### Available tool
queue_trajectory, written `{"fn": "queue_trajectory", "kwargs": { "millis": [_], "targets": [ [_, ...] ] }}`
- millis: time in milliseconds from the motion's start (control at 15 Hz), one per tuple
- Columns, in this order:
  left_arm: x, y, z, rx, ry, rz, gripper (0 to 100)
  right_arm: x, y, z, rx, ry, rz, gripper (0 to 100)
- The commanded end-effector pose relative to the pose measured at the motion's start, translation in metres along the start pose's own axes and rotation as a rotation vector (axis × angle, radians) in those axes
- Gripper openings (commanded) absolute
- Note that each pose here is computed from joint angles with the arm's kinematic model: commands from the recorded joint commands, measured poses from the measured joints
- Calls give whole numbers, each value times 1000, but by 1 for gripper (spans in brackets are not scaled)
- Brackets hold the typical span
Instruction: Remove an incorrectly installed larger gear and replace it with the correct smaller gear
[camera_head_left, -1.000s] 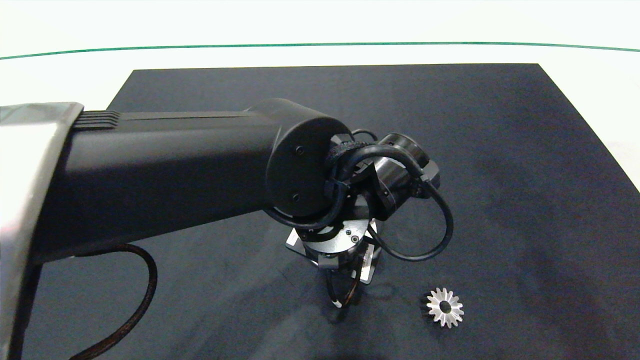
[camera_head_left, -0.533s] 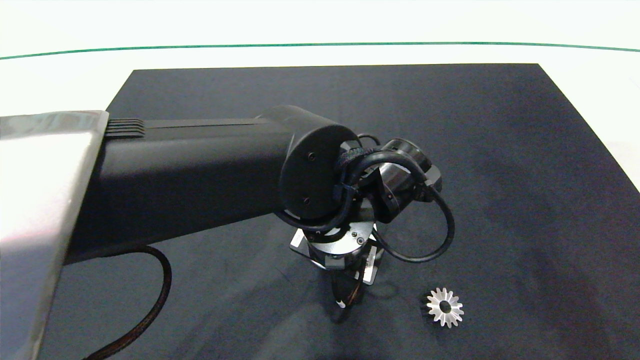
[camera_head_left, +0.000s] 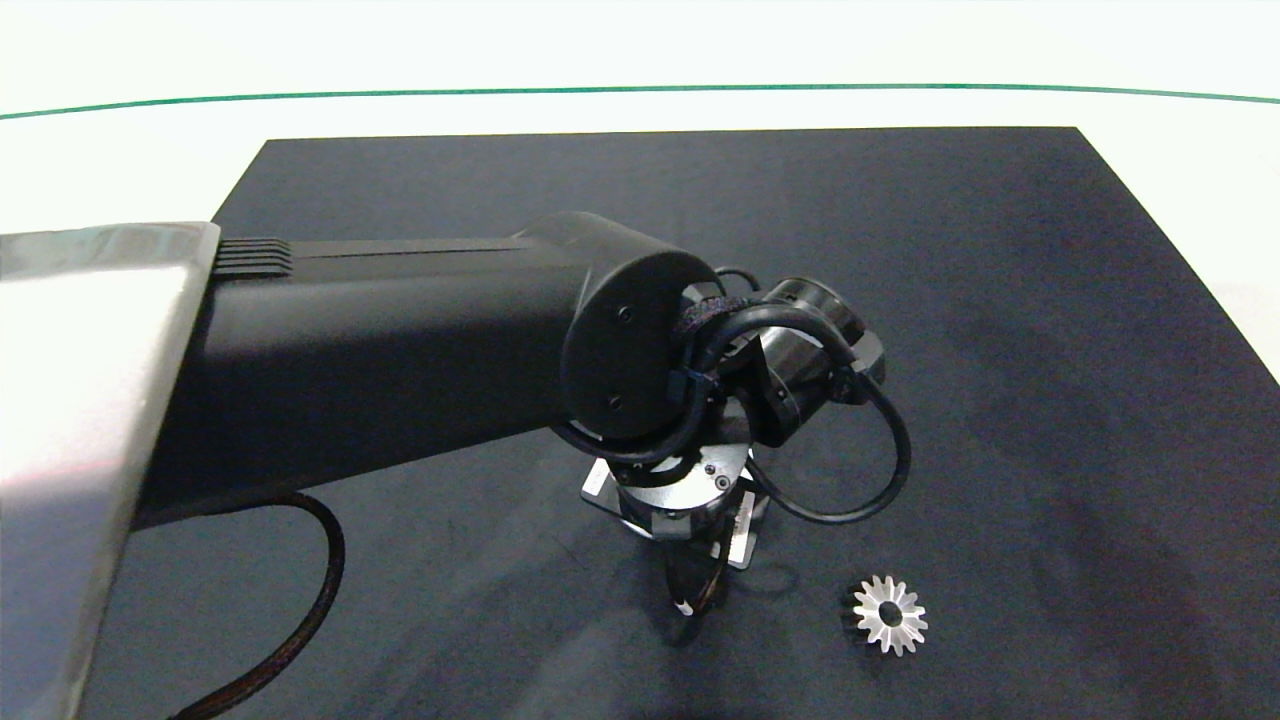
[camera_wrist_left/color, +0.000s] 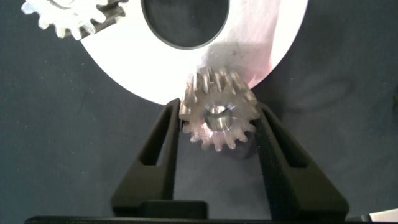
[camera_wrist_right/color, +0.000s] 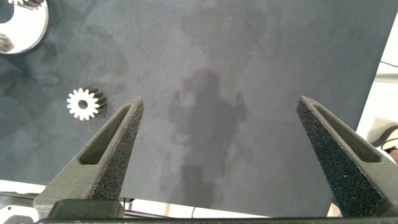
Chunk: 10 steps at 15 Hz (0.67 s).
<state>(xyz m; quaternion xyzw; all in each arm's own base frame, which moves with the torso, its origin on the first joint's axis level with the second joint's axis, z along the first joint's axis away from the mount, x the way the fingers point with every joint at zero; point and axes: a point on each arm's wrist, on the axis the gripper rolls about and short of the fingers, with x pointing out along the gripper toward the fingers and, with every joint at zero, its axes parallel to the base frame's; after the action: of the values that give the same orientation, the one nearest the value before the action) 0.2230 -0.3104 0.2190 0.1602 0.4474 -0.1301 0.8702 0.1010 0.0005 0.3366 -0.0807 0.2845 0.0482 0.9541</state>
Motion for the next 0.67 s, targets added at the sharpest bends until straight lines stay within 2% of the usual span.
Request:
{"fn": "queue_trajectory", "kwargs": {
  "millis": [67,267,400,533,667],
  "targets": [
    [0,0,-1,-7,3,4,100,0,0,0,-1,5,2,100],
    [-9,4,-3,-12,13,8,100,0,0,0,-1,8,1,100],
    [-30,20,-9,-41,38,23,100,0,0,0,-1,7,0,100],
    [-56,39,-14,-99,35,27,100,2,0,0,0,14,0,100],
    [-81,68,-15,-195,2,30,100,5,-1,1,3,23,-4,100]
  ]
}}
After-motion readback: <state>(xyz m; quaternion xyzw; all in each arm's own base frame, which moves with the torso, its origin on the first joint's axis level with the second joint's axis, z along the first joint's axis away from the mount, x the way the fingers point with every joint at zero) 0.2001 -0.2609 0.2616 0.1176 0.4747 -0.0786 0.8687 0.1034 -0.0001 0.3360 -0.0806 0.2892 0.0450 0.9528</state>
